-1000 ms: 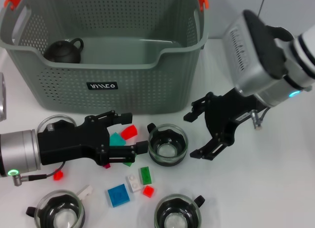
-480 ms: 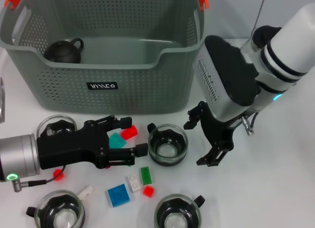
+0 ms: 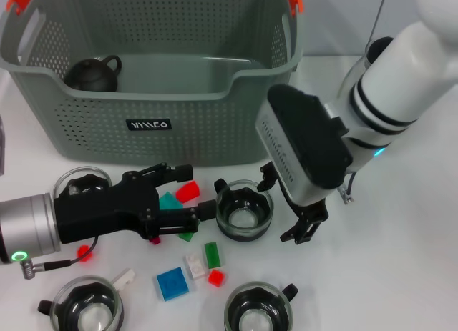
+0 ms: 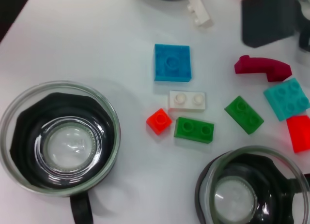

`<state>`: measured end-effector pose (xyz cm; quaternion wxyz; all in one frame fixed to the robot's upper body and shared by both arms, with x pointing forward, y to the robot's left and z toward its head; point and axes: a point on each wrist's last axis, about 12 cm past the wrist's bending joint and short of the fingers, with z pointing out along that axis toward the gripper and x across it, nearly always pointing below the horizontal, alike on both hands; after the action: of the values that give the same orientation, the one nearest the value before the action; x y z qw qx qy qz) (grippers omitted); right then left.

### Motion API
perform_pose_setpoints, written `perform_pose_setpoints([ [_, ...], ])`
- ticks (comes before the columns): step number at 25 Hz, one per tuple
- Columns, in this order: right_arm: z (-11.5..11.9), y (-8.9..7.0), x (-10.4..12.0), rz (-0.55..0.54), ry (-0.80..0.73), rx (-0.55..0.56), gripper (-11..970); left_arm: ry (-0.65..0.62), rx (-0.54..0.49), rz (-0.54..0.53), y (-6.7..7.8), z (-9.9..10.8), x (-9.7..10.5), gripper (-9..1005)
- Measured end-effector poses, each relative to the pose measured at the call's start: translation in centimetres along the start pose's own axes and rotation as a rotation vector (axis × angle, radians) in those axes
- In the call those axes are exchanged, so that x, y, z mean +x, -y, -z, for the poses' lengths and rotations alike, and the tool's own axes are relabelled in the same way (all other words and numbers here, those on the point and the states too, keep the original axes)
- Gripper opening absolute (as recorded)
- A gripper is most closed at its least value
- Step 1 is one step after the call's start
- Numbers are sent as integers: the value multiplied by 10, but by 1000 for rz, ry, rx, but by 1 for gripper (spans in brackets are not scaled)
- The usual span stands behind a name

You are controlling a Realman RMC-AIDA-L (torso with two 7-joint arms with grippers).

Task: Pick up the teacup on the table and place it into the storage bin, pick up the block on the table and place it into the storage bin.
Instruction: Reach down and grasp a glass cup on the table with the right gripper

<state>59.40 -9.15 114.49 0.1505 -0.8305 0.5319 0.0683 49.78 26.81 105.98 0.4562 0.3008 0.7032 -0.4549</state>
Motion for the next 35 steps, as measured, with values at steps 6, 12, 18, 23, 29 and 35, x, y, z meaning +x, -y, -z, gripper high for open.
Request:
perform_pose_setpoints([
  [6, -6, 0, -10, 47, -7, 9, 921, 6, -1, 3, 0, 1, 0, 951],
  [12, -15, -1, -16, 90, -31, 11, 921, 6, -2, 4, 0, 2, 0, 951],
  [18, -22, -5, -20, 97, -33, 5, 920, 6, -6, 9, 1, 4, 3, 950],
  [23, -26, -8, -22, 95, -31, -5, 917, 7, -8, 15, 2, 4, 5, 950],
  [29, -33, -11, -20, 85, -50, -5, 776, 7, -10, 16, 3, 5, 6, 951],
  [35, -35, -12, -20, 74, -53, -6, 680, 8, -11, 20, 3, 5, 7, 951],
])
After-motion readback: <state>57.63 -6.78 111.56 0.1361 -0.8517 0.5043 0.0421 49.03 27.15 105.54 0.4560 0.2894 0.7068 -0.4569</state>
